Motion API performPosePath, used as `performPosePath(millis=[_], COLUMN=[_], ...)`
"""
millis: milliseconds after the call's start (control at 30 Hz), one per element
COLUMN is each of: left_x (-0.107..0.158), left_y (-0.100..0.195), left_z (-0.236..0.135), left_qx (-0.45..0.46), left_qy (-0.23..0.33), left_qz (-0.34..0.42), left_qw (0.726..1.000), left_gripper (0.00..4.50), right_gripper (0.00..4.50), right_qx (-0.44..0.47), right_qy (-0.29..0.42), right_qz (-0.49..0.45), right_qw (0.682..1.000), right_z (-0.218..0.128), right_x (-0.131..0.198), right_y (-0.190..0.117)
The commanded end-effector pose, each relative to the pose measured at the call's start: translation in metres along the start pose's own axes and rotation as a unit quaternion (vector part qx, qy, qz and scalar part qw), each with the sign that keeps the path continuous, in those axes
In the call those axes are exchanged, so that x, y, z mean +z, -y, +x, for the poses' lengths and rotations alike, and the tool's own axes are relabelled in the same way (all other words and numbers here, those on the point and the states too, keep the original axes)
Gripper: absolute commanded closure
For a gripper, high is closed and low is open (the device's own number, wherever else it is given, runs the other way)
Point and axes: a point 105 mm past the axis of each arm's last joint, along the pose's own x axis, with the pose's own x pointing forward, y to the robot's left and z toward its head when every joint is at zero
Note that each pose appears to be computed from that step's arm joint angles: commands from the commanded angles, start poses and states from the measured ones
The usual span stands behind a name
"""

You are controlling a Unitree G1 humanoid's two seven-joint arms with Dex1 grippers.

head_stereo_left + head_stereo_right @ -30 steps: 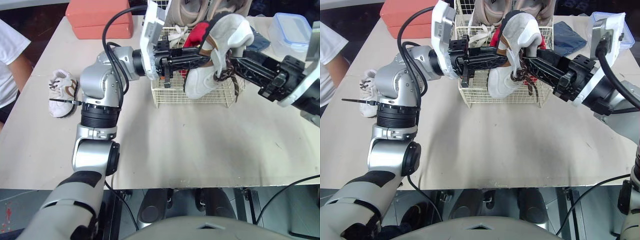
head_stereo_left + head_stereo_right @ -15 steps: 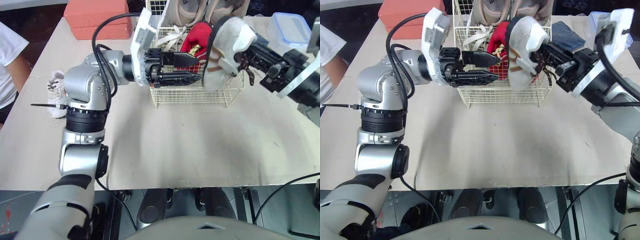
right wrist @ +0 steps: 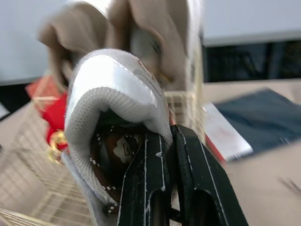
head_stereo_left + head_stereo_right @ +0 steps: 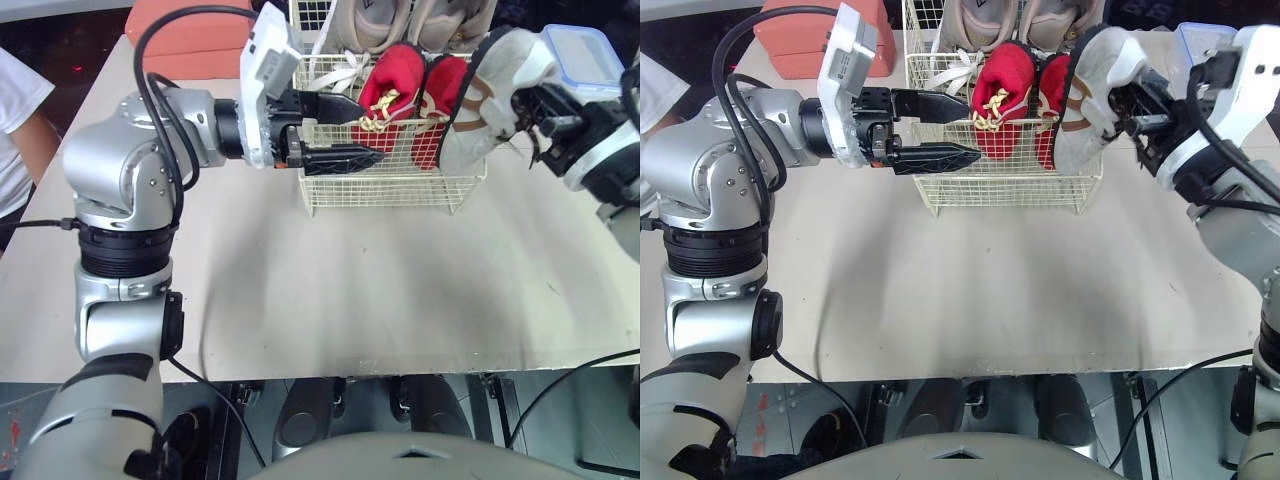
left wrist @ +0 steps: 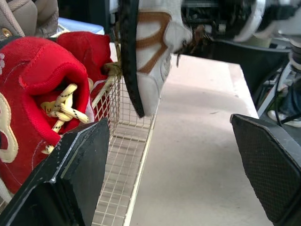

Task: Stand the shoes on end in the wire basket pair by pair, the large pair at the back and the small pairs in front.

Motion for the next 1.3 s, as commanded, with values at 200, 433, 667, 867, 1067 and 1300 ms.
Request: performPosePath(millis=[200, 433, 667, 867, 1067, 1300], left_x=[0.012, 0.008, 0.002, 0.005, 0.009, -0.029], left_y=[0.008, 0.019, 0.021, 0.018, 0.005, -0.049], left_z=[0.006, 0.008, 0.004, -0.002, -0.032, -0.111], left_qx=[0.013, -0.001, 0.005, 0.015, 0.058, 0.257], left_qy=[-0.021, -0.027, -0.037, -0.020, 0.016, 0.031], left_qz=[0.035, 0.017, 0.010, 0.011, 0.023, -0.008], left_qw=[0.999, 0.999, 0.999, 1.000, 0.998, 0.966], left_gripper=[0.03, 0.03, 0.00, 0.00, 0.00, 0.00], right_gripper=[4.50, 4.50, 3.93, 1.26, 0.05, 0.05], right_qx=[-0.023, -0.069, -0.055, 0.032, 0.155, 0.297], right_qy=[-0.040, -0.092, -0.074, -0.031, -0.070, -0.066], right_qz=[-0.031, -0.034, -0.042, -0.052, -0.055, -0.134], right_qw=[0.998, 0.993, 0.995, 0.998, 0.984, 0.943], right_z=[0.002, 0.006, 0.007, -0.001, -0.028, -0.056], right_x=[-0.045, -0.079, -0.074, -0.042, -0.037, -0.024], right_y=[-0.031, -0.021, -0.018, -0.020, -0.025, -0.031])
